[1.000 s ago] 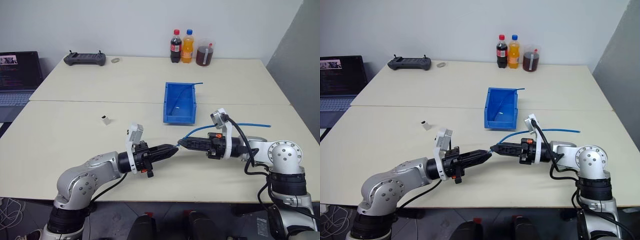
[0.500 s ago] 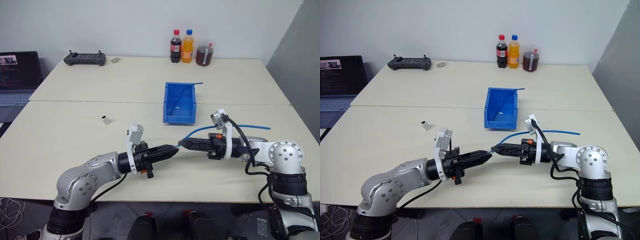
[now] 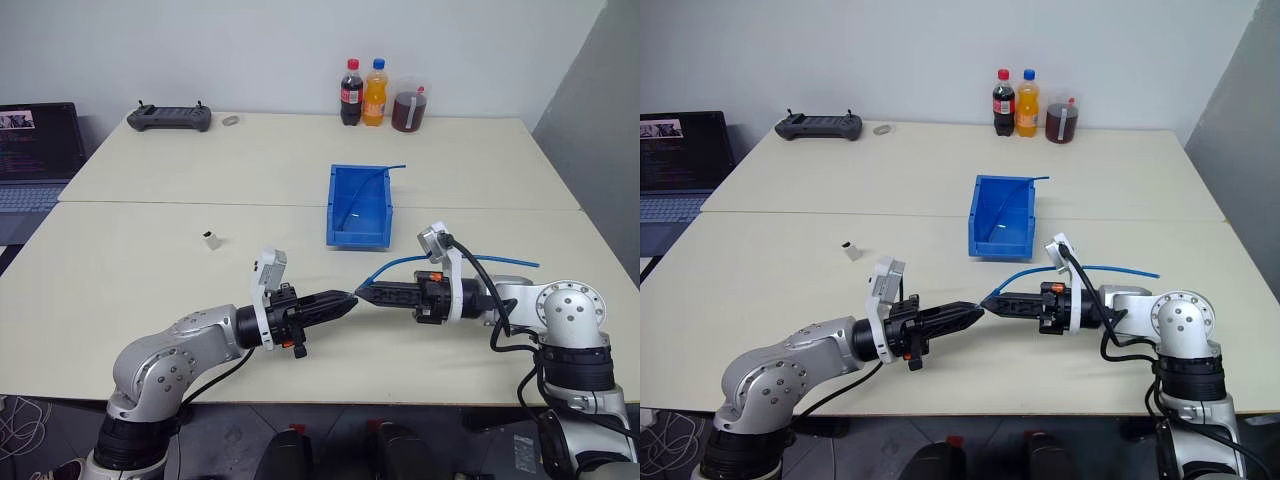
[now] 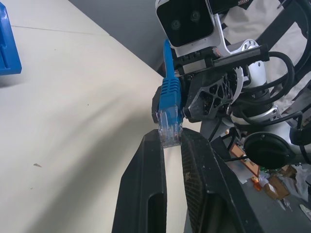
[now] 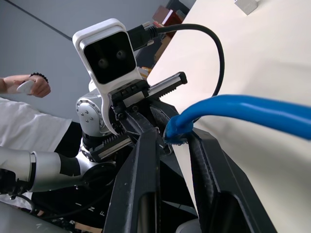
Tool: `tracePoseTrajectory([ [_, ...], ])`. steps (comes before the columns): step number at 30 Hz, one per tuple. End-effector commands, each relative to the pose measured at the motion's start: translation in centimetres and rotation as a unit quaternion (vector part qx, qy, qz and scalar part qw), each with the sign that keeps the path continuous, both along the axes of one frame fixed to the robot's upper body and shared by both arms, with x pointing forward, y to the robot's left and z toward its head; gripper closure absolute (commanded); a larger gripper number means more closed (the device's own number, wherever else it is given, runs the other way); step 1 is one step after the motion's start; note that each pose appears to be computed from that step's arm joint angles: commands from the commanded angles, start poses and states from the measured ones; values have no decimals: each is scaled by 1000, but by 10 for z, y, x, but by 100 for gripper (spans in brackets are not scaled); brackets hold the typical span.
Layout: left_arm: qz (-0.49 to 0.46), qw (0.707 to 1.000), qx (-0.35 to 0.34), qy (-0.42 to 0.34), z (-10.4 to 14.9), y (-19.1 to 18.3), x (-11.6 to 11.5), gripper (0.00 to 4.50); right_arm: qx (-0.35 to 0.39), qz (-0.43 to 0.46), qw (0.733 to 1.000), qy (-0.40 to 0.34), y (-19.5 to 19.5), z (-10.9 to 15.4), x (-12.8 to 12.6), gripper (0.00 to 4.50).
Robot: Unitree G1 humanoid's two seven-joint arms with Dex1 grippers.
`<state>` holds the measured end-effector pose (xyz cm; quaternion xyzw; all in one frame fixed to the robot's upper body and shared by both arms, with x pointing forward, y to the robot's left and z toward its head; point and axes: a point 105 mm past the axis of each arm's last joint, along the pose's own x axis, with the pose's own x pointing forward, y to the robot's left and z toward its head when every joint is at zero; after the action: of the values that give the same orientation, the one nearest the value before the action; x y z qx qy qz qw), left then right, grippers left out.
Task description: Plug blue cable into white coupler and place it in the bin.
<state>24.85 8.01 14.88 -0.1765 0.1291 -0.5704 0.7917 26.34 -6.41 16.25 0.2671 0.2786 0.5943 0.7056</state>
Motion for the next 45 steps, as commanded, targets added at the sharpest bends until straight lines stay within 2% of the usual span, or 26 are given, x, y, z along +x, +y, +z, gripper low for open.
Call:
tracePoseTrajectory([
  [1, 1, 1000, -4, -22, 9, 0, 0, 432, 21, 17, 999, -17, 3, 11, -5, 359],
  [4, 0, 1000, -4, -21, 9, 0, -1, 432, 23, 10, 1000, -16, 2, 11, -2, 359],
  [5, 0, 1000, -3, -21, 9, 0, -1, 432, 22, 8, 1000, -15, 1, 11, -1, 394],
  [7, 0, 1000, -3, -21, 9, 0, -1, 432, 21, 3, 1000, -14, 0, 10, 0, 425],
  [20, 0, 1000, 0, -25, 7, 1, -4, 432, 20, 1, 1000, -20, 0, 12, 1, 425],
  [23, -6, 1000, -6, -24, 10, 3, -6, 350, 15, -2, 1000, -26, -1, 12, 2, 425],
  [33, 22, 999, -15, -18, 20, 23, -14, 156, 8, -12, 999, -48, -4, 17, 11, 425],
  [40, 175, 983, 23, -38, 11, 54, 0, 8, -4, -23, 996, -83, -7, 20, 20, 425],
  [42, 229, 971, 48, -46, 3, 64, 6, 1, -6, -22, 996, -90, -8, 22, 21, 425],
  [45, 334, 934, 107, -61, -14, 85, 18, 1, -6, -17, 995, -98, -9, 26, 23, 425],
])
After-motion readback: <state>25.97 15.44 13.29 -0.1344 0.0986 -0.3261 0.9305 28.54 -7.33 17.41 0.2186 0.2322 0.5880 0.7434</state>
